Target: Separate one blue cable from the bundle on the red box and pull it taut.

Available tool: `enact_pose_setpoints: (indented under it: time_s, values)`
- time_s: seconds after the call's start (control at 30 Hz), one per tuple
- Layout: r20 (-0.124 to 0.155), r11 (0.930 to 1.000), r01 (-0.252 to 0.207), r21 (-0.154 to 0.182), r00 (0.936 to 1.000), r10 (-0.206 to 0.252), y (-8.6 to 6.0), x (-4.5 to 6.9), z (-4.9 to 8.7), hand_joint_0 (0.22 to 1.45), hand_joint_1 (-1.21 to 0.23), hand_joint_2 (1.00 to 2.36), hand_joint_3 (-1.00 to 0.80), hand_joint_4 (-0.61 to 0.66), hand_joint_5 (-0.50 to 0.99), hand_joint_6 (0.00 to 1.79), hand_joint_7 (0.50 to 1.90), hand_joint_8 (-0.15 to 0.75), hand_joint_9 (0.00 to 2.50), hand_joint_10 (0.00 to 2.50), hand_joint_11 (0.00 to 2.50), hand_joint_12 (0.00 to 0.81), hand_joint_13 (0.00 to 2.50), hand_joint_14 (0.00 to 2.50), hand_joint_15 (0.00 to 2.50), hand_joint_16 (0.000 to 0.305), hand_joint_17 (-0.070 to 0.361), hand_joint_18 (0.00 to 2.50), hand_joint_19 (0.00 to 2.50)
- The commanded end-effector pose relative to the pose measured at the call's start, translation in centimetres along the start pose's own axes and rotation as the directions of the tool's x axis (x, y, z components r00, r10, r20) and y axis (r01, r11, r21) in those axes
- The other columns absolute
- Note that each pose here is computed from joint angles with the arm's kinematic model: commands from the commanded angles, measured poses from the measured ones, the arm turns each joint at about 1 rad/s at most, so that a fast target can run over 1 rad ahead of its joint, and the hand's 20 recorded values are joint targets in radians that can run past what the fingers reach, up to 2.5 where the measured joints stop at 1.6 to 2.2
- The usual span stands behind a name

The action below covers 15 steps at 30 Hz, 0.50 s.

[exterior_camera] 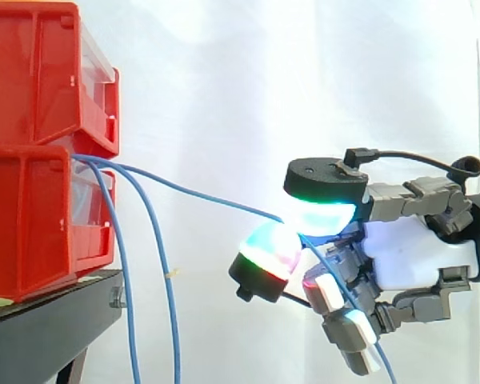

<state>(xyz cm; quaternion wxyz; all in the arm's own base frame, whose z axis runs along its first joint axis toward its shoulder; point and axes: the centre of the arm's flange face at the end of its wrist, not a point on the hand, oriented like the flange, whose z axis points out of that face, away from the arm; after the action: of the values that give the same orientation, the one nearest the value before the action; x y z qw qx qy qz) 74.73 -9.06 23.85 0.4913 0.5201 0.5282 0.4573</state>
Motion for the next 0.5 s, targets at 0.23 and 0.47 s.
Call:
enact_pose_setpoints:
  time_s: [0.23,0.47]
  values:
    - [0.0,1.0,0.0,0.0,1.0,0.0,0.0,0.0,0.0,0.61,-0.87,1.01,-0.06,-0.02,-0.04,0.94,0.75,0.263,1.14,0.02,0.5,0.398,1.17,0.02,0.68,0.056,0.125,1.06,0.65]
    - [-0.001,1.0,0.0,-0.002,1.0,0.0,0.12,0.11,-0.01,0.61,-0.87,1.01,-0.06,-0.02,-0.04,0.93,0.75,0.268,1.15,0.02,0.51,0.399,1.17,0.02,0.68,0.056,0.126,1.06,0.65]
